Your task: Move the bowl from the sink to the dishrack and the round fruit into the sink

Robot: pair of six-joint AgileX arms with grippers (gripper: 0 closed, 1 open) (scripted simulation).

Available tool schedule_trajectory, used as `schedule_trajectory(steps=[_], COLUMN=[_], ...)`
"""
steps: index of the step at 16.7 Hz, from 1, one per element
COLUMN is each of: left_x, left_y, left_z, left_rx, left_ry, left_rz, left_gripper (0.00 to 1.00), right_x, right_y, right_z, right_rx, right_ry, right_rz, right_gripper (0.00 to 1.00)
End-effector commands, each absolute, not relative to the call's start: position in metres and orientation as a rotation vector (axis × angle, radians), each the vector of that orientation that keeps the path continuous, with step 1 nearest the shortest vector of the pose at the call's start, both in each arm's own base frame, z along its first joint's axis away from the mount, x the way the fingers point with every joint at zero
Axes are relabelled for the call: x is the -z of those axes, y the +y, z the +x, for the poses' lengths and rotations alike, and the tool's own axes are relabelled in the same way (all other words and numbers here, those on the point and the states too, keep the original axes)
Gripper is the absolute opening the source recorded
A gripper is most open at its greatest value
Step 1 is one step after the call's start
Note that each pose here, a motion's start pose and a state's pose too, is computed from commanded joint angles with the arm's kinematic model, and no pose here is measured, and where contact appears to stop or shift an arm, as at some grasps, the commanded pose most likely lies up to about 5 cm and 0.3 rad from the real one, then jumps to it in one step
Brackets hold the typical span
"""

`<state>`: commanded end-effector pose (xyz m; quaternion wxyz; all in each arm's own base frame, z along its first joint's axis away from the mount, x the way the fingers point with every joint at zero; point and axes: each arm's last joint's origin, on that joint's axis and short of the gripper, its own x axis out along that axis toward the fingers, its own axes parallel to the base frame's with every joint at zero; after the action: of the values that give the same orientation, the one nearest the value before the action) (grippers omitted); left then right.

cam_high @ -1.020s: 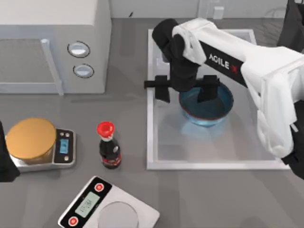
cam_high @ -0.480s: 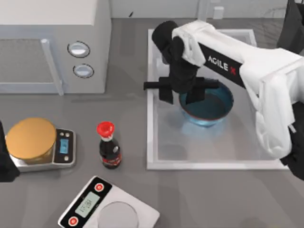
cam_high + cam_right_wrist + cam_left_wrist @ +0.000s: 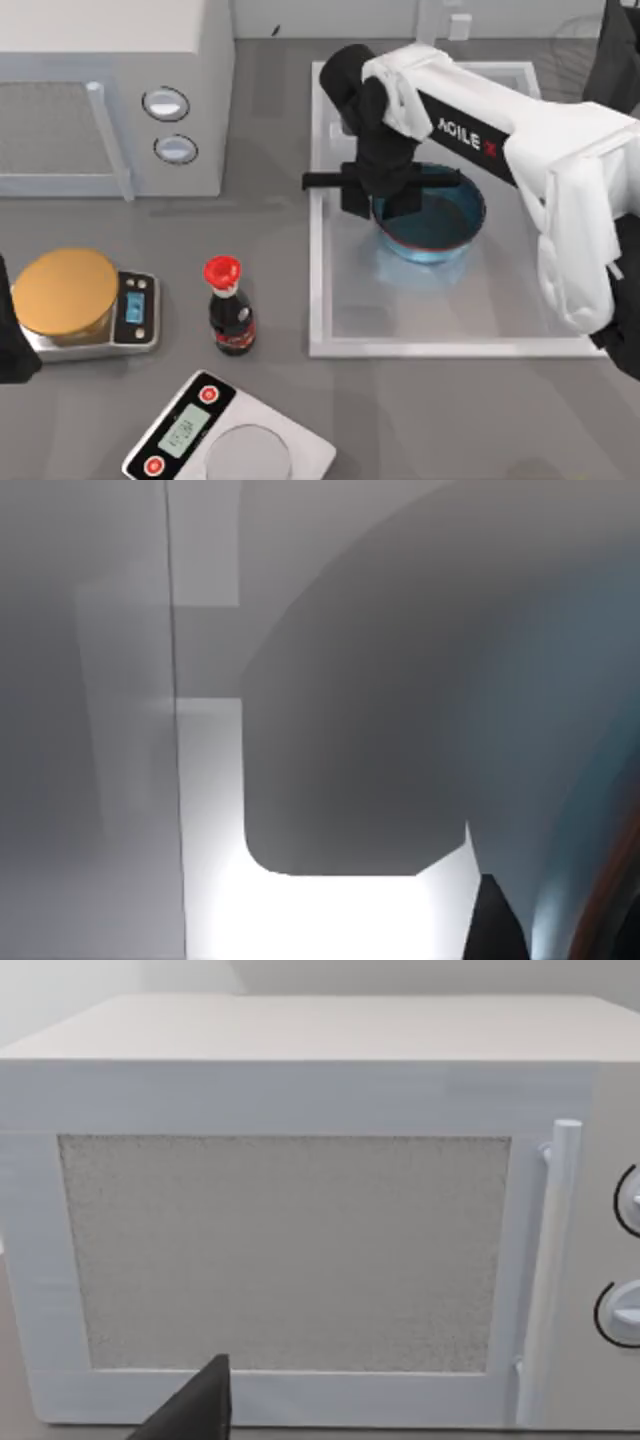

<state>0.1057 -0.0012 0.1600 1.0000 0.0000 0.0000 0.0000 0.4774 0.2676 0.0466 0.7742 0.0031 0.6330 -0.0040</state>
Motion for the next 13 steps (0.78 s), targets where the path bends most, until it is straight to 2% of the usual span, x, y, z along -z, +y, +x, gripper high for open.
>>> schedule_trajectory(steps=[5,8,10,13], left_x=[-0.160,-0.160,-0.160,-0.160], left_y=[-0.001,-0.001,-0.001,-0.001], left_z=[0.106,0.106,0.106,0.106], left_rx=[0.000,0.000,0.000,0.000], left_ry=[0.000,0.000,0.000,0.000], left_rz=[0.000,0.000,0.000,0.000], left_gripper=[1.00,1.00,1.00,1.00], right_x=[-0.050,-0.064,-0.094,-0.169], right_y=[0.267,0.285,0.300,0.316], right_z=[0.477,0.456,0.433,0.386], right_rx=[0.011,0.025,0.034,0.026], right_ry=[1.369,1.406,1.419,1.397], right_rz=[0.009,-0.011,-0.020,-0.009], right_gripper=[0.00,0.00,0.00,0.00])
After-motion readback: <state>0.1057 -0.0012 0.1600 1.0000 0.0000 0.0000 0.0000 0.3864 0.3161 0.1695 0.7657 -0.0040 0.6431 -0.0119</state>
